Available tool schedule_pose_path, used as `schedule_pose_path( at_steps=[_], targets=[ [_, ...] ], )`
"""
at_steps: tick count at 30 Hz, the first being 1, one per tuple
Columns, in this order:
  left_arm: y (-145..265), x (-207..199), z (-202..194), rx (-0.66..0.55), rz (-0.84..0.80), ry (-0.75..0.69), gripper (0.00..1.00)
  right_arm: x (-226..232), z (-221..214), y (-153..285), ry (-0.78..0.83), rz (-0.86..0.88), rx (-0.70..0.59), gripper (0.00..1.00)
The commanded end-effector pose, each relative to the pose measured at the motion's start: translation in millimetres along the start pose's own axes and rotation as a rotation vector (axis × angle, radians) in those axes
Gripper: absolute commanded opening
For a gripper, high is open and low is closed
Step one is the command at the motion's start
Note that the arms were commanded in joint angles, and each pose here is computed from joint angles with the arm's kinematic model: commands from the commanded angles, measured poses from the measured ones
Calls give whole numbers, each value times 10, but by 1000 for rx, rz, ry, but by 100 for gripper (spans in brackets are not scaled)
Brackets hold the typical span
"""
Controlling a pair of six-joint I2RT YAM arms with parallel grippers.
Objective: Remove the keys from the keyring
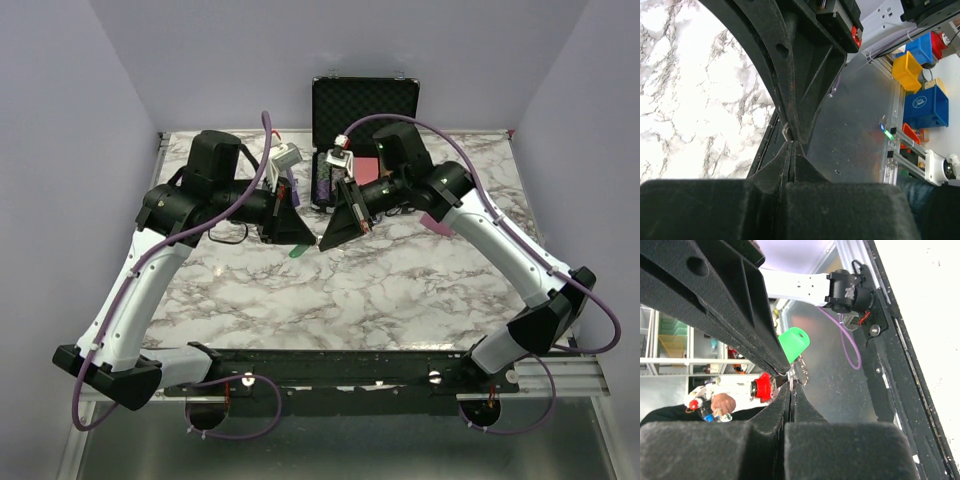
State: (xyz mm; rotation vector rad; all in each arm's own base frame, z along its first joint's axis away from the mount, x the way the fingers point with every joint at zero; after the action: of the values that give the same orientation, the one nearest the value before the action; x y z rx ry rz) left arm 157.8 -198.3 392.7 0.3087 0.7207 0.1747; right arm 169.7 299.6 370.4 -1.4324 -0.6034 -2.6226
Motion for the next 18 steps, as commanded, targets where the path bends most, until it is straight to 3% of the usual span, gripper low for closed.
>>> schedule_pose_path(
  at_steps=[1,9,18],
  targets=[
    [56,7,-47,0,65,-28,0,-33,16,60,17,-109,-64,1],
    [117,174,177,-208,279,25,0,-256,203,131,9,-338,-234,1],
    [117,590,109,-433,514,314,0,-466,280,261,-17,-552,-339,1]
  ],
)
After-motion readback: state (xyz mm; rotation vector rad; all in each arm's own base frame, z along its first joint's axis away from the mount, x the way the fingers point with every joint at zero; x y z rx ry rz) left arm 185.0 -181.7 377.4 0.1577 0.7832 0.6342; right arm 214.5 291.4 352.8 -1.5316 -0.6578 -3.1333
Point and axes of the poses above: each gripper's point midway between its finger pads, its own y axis back along the fingers, its own x axis along the line the jaws close on, z = x × y, the point moved 5 cm from there along y, back along the fingers, and after that the axes turned 4 degrees about y, right-handed, at the moved point
